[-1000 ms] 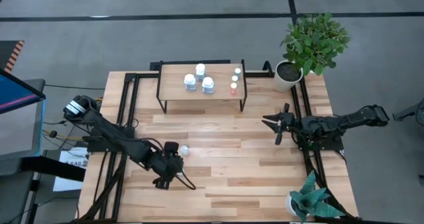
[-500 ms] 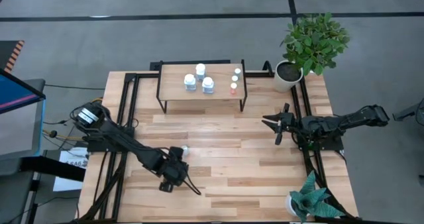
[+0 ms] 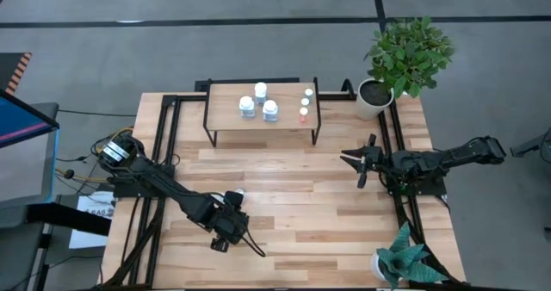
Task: Pick and place medicine bottles onto shelf by color
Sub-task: Put the bottom transparent pill bottle on the shelf
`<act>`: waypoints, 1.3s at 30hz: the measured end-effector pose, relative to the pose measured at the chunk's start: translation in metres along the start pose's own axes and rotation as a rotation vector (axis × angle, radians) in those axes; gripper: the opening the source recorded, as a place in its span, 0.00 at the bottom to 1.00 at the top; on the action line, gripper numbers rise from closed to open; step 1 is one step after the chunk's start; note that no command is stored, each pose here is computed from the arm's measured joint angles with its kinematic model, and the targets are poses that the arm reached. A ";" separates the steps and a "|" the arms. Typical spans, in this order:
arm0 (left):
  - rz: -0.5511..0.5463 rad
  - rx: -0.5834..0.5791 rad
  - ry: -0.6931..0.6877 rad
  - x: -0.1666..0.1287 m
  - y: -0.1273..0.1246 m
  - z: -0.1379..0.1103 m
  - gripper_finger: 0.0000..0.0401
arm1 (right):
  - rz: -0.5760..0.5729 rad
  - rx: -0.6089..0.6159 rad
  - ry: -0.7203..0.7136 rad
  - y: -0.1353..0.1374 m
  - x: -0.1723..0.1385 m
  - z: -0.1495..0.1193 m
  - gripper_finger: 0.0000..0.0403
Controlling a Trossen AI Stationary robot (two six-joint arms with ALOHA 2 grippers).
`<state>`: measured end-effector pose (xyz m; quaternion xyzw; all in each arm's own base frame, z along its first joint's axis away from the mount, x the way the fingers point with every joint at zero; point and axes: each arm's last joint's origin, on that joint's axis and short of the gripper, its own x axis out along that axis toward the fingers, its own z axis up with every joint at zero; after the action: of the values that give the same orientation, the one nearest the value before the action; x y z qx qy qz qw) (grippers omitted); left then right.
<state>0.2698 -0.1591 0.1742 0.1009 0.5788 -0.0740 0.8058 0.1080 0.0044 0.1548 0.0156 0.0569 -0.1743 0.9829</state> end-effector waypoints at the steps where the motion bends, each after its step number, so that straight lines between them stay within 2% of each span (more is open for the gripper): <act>1: 0.004 0.002 0.014 0.000 0.000 -0.001 0.50 | 0.000 0.000 0.000 0.000 0.000 0.000 0.27; 12: 0.009 -0.009 0.017 0.000 0.001 -0.002 0.48 | 0.000 0.000 0.000 0.000 0.000 0.000 0.27; 19: -0.019 -0.035 0.031 -0.008 0.001 0.005 0.31 | 0.000 0.000 0.000 0.000 0.000 0.000 0.27; 21: -0.020 -0.049 0.058 -0.018 0.003 0.011 0.26 | 0.000 0.000 0.000 0.000 0.000 0.000 0.27; 24: -0.001 -0.046 0.131 -0.043 0.014 0.021 0.26 | 0.000 0.000 0.000 0.000 0.000 0.000 0.27; 28: 0.081 0.012 0.193 -0.081 0.037 0.036 0.26 | 0.000 0.000 0.000 0.000 0.000 0.000 0.27; 31: 0.168 0.054 0.226 -0.110 0.063 0.043 0.29 | 0.000 0.000 0.000 0.000 0.000 0.000 0.27; 36: 0.223 0.022 0.220 -0.154 0.120 0.044 0.27 | 0.000 0.000 -0.001 0.000 0.000 0.000 0.27; 39: 0.241 -0.023 0.175 -0.176 0.160 0.033 0.27 | 0.001 0.000 0.000 0.000 0.000 0.000 0.27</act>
<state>0.2814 -0.0121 0.3635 0.1666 0.6311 0.0391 0.7566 0.1080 0.0044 0.1548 0.0156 0.0571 -0.1739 0.9830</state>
